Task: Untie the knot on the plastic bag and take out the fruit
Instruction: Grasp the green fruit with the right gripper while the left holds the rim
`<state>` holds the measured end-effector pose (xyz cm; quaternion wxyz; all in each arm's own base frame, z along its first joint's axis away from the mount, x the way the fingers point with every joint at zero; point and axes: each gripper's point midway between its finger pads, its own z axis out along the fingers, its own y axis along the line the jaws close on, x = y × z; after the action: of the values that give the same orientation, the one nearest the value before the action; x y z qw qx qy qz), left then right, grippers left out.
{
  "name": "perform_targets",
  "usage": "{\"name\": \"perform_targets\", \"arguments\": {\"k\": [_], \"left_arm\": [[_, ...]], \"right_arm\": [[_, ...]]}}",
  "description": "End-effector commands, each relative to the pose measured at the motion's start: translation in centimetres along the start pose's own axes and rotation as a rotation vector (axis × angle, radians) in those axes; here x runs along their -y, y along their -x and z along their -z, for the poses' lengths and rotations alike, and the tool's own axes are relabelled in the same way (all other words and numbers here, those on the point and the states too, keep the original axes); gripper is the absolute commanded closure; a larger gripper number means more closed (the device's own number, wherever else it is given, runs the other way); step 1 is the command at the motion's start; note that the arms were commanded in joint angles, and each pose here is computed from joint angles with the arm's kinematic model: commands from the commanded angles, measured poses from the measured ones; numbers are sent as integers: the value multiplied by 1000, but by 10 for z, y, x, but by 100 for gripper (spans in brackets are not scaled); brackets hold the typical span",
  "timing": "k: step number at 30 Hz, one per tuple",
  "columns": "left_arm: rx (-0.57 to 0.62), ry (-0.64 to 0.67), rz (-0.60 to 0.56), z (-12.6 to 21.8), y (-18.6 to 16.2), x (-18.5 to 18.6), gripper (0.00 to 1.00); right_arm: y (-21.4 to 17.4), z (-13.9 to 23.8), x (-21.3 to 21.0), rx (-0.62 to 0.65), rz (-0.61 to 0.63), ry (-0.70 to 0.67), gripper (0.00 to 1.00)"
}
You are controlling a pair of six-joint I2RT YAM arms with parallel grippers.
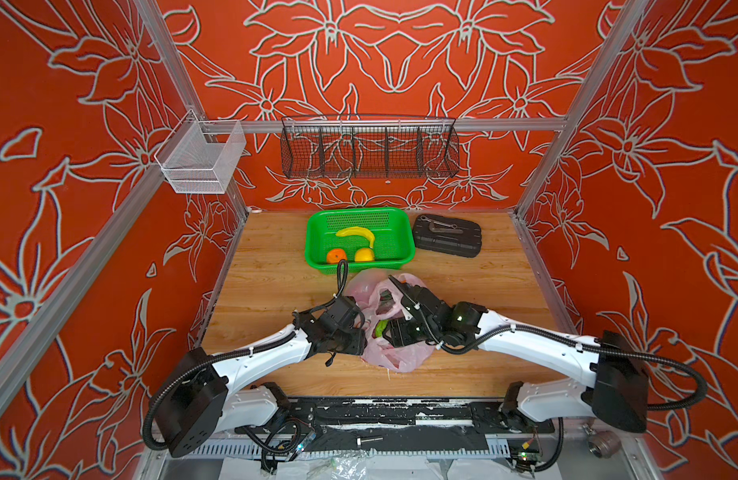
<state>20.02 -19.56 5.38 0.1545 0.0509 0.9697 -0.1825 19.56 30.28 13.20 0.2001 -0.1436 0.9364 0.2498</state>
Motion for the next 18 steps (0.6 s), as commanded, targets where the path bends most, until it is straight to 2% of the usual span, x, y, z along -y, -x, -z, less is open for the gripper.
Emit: {"name": "perform_targets", "arguments": {"k": [1, 7, 11, 18], "left_arm": [[-9, 23, 23, -6, -4, -5, 39], [-6, 31, 34, -7, -6, -8, 39], [-2, 37, 31, -7, -5, -9, 39], [-3, 32, 30, -8, -5, -8, 39]], "right_arm": [[19, -9, 8, 66, 41, -88, 29], [17, -38, 18, 28, 95, -165, 25], [18, -52, 23, 15, 106, -212, 15], [11, -74, 32, -31, 72, -259, 15]]}}
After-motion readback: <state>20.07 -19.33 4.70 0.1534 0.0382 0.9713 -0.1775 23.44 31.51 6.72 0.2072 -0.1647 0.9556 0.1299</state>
